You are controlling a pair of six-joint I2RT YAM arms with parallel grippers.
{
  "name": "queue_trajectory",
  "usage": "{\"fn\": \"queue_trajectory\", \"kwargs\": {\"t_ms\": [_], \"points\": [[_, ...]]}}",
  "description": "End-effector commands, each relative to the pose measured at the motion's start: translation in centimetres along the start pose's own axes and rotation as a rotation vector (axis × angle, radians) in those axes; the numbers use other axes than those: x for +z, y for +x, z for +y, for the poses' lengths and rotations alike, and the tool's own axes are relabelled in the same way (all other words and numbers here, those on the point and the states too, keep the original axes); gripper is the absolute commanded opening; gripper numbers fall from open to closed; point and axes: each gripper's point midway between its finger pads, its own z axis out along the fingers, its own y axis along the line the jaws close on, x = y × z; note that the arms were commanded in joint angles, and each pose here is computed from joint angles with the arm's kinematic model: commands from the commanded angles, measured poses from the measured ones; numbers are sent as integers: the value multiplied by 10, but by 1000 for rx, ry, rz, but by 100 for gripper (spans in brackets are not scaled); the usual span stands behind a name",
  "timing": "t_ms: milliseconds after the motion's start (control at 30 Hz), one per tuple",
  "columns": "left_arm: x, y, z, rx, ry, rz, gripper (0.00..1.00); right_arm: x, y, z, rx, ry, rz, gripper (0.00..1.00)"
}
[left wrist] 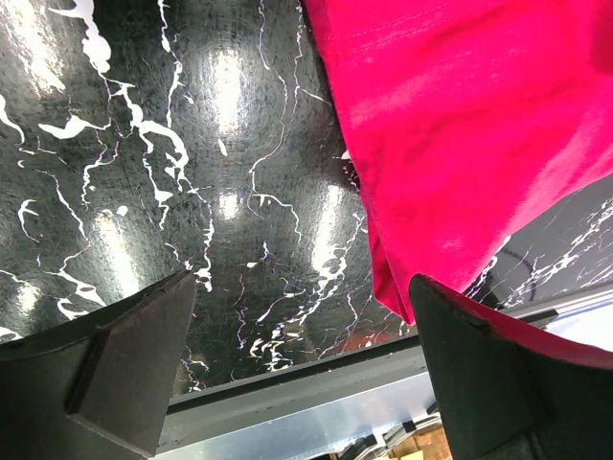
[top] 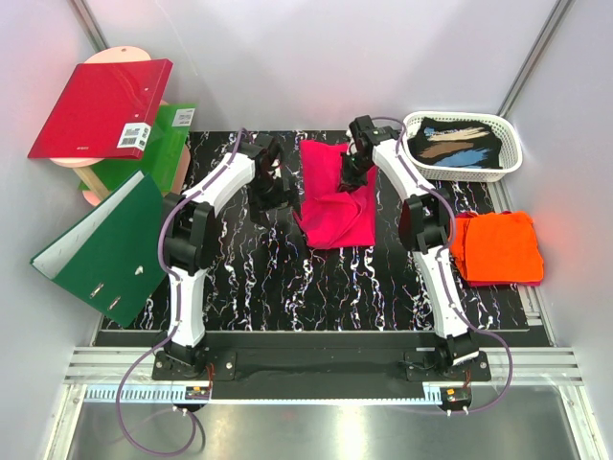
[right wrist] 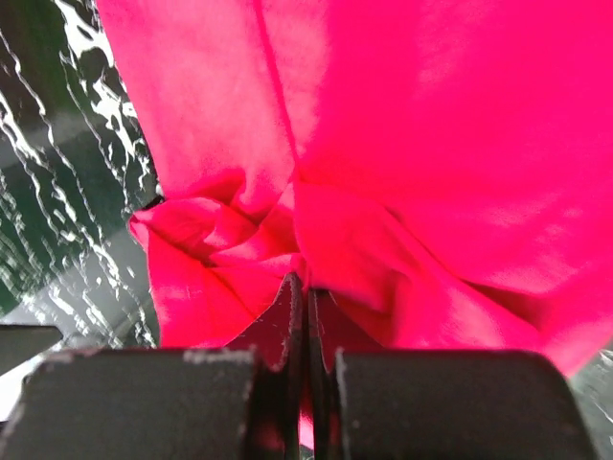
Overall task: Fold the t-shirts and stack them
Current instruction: Fold the folded rectangular tshirt in 1/3 of the way
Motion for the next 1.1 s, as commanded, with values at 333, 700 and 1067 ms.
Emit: {"fn": "queue_trajectory", "kwargs": {"t_ms": [333,700,1067], "points": [[-21,-3,-3,41,19,-54,99,-86,-73,7,2,159,-400,0],[-28,-4,-5,56,26,-65,99,-36,-39,-41,90,294,-239,64],[-28,-42,-15,39,11,-167,99,-67,-28,-56,51,311,-276,100]]}}
